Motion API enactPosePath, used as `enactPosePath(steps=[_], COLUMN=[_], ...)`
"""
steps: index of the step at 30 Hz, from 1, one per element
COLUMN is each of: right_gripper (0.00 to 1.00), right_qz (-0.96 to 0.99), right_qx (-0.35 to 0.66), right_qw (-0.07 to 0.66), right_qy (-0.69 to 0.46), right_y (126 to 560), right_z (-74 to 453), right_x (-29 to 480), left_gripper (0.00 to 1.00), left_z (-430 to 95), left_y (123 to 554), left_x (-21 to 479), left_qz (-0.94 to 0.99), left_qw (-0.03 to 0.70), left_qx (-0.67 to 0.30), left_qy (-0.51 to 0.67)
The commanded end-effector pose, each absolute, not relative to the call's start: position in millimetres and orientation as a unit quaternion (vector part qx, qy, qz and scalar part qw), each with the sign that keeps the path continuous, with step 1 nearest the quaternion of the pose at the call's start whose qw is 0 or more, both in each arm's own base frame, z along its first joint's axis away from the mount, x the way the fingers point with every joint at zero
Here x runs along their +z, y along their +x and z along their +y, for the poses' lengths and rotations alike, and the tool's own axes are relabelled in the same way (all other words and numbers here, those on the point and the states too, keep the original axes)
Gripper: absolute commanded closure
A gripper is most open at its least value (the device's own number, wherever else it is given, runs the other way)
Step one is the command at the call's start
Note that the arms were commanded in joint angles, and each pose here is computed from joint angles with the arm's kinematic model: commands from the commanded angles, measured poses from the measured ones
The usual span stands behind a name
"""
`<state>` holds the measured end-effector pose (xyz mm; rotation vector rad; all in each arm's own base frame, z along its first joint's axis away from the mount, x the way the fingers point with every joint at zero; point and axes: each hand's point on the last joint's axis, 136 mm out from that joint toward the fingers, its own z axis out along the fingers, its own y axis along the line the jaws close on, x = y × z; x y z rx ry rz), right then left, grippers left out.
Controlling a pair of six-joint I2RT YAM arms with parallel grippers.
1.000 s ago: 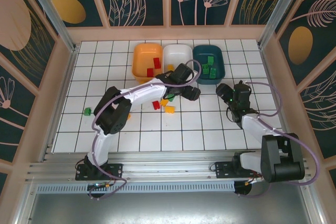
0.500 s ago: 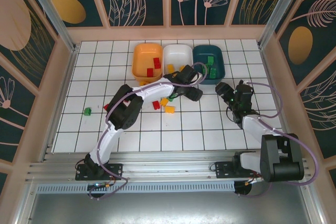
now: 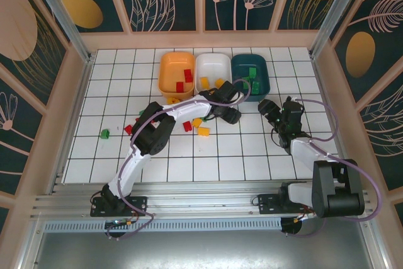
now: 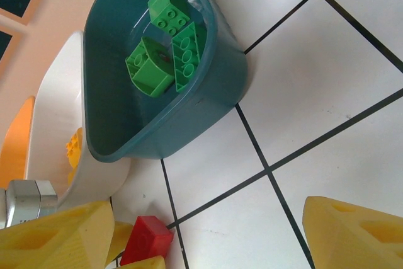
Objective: Sort the legos into containers by color
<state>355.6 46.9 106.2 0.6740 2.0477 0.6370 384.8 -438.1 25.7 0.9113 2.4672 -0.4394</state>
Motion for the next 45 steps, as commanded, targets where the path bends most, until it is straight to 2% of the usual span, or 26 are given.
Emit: enactPosePath(steps=[1,5,8,15,18,23,28,31,42,45], right_gripper=[0.21,0.21,0.21,0.22,0.22,0.22,0.23,0.23,0.23,0.23], right_qz=[0.815,0.815,0.815,0.815,0.821,0.832,0.835,0.839,0.858,0.862], right_qx=[0.260,0.261,0.262,0.278,0.290,0.288,0.288,0.289,0.270,0.268], right_qw=[0.442,0.441,0.442,0.445,0.441,0.434,0.435,0.435,0.431,0.428], right_qy=[0.271,0.271,0.269,0.246,0.219,0.189,0.175,0.153,0.064,0.042], right_y=[361,360,360,361,363,366,365,365,364,364], right_z=[45,46,46,57,74,94,101,111,159,170], right_x=[112,112,113,118,119,118,120,123,122,121], left_gripper=[0.44,0.58,0.63,0.68,0.70,0.73,0.72,0.72,0.65,0.55], left_z=[-434,-435,-437,-435,-414,-338,-258,-234,-225,-225], left_y=[383,382,382,388,410,475,531,549,576,576], left_x=[20,24,36,111,142,163,137,111,69,61], left_qz=[0.900,0.899,0.896,0.882,0.886,0.907,0.930,0.938,0.949,0.951], left_qw=[0.230,0.236,0.243,0.303,0.327,0.334,0.316,0.298,0.272,0.265], left_qx=[-0.144,-0.151,-0.161,-0.189,-0.187,-0.205,-0.184,-0.178,-0.161,-0.159], left_qy=[0.341,0.338,0.334,0.308,0.271,0.154,0.044,0.006,-0.009,-0.013])
